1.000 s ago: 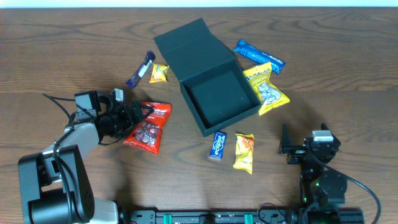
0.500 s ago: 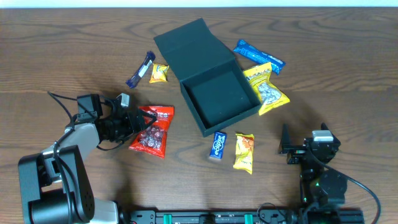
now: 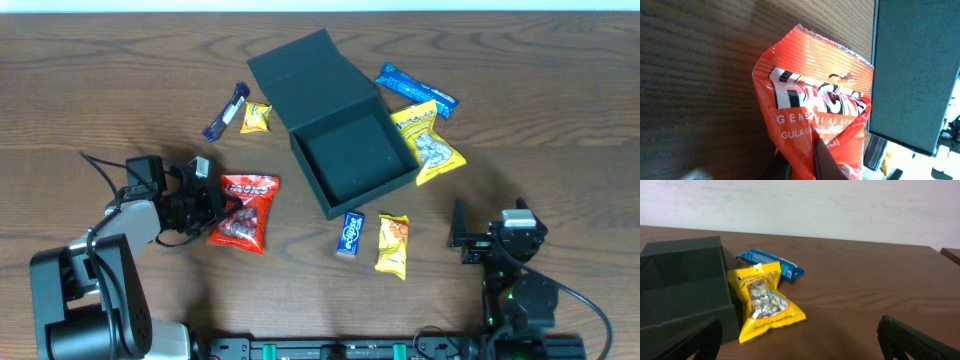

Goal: Pack container
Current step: 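Close the left gripper on the top of the red bag, then lift the red bag and carry it into the black box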

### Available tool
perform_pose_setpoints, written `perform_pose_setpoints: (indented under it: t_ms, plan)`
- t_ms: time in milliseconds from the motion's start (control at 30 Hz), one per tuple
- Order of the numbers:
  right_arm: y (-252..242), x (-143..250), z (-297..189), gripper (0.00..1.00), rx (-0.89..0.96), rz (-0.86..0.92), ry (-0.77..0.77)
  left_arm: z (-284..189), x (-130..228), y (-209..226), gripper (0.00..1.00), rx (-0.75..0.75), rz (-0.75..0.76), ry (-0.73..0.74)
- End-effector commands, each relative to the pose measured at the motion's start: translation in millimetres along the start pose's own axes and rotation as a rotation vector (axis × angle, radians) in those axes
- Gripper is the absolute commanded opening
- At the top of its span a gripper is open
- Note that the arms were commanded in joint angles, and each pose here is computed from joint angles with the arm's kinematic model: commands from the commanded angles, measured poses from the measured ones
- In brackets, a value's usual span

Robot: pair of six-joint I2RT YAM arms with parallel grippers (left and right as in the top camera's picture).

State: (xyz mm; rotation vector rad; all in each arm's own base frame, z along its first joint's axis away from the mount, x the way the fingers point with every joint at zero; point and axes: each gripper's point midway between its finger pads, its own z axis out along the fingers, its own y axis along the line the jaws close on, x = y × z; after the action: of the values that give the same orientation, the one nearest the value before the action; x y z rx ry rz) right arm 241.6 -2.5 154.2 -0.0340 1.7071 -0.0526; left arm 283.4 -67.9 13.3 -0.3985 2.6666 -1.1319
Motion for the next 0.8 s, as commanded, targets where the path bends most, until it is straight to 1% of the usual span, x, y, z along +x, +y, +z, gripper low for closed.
perform_pose_setpoints:
  t_ms: [0,167,500,633,767]
  plan:
    - [-2.1,1.3,0.1,0.99,0.009,-0.007,0.001,6.5,17.5,29.8,0.08,-0.121,-0.037,0.04]
    - [-2.1,1.2,0.1,0.99,0.009,-0.007,0.001,5.5,11.0,14.5,0.06,-0.053,-0.025,0.038]
    - [-2.1,1.3,0.1,0.99,0.009,-0.007,0.001,-14.5,-12.8,-11.4,0.06,-0.056,-0.043,0.059]
    - [-2.1,1.2,0.1,0.99,0.009,-0.007,0.001,-29.1,-22.5,-31.1,0.06,-0.035,-0.011,0.027]
    - [-2.1,1.2,0.1,0.99,0.009,-0.007,0.001,-51.5,-29.6,-62.6,0.06,0.008,0.011,-0.048]
